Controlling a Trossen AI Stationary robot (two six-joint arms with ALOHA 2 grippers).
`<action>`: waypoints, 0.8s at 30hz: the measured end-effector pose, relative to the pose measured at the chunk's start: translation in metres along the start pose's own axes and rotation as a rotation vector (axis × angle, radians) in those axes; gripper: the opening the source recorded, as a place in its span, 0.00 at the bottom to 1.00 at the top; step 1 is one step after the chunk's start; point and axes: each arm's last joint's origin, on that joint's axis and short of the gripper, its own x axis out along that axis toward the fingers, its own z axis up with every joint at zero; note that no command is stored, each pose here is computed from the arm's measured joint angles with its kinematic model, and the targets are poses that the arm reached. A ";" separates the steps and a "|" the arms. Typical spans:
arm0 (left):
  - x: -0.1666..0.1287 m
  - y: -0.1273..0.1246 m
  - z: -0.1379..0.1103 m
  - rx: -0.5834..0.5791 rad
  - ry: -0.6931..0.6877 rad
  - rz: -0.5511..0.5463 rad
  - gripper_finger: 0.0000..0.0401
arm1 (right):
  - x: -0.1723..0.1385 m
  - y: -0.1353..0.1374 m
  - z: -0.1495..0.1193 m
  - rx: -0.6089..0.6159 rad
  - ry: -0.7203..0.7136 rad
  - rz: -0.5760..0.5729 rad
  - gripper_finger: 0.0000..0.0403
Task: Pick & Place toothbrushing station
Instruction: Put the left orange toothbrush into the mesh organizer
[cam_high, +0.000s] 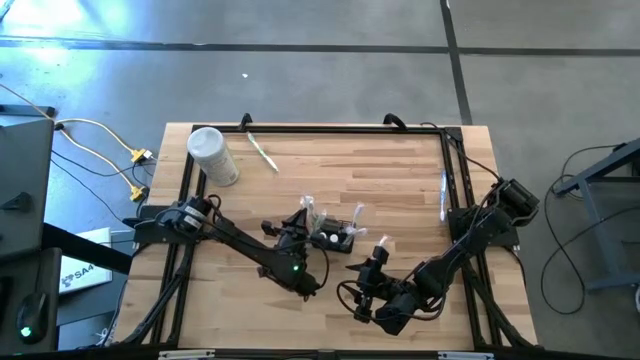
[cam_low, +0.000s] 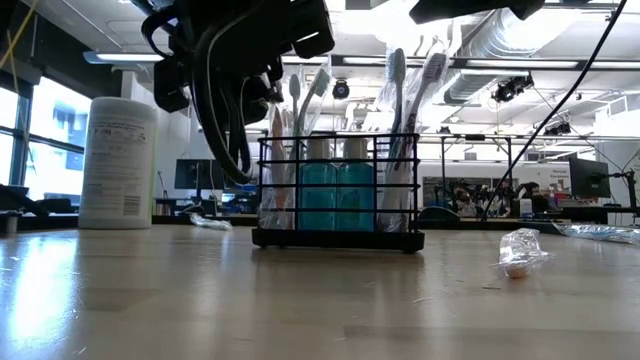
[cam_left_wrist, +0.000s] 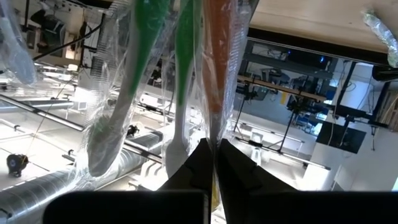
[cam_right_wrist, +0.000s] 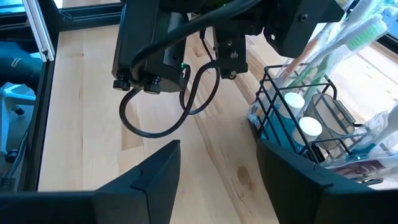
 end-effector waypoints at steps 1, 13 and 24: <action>-0.001 0.000 0.000 0.001 0.000 0.005 0.01 | 0.000 0.000 0.000 0.000 0.000 0.000 0.51; -0.007 0.011 -0.012 -0.066 0.007 0.027 0.01 | 0.000 0.000 0.000 0.003 0.000 0.000 0.51; 0.002 0.011 -0.014 -0.069 0.015 0.004 0.01 | 0.000 0.000 0.000 0.004 0.002 0.003 0.51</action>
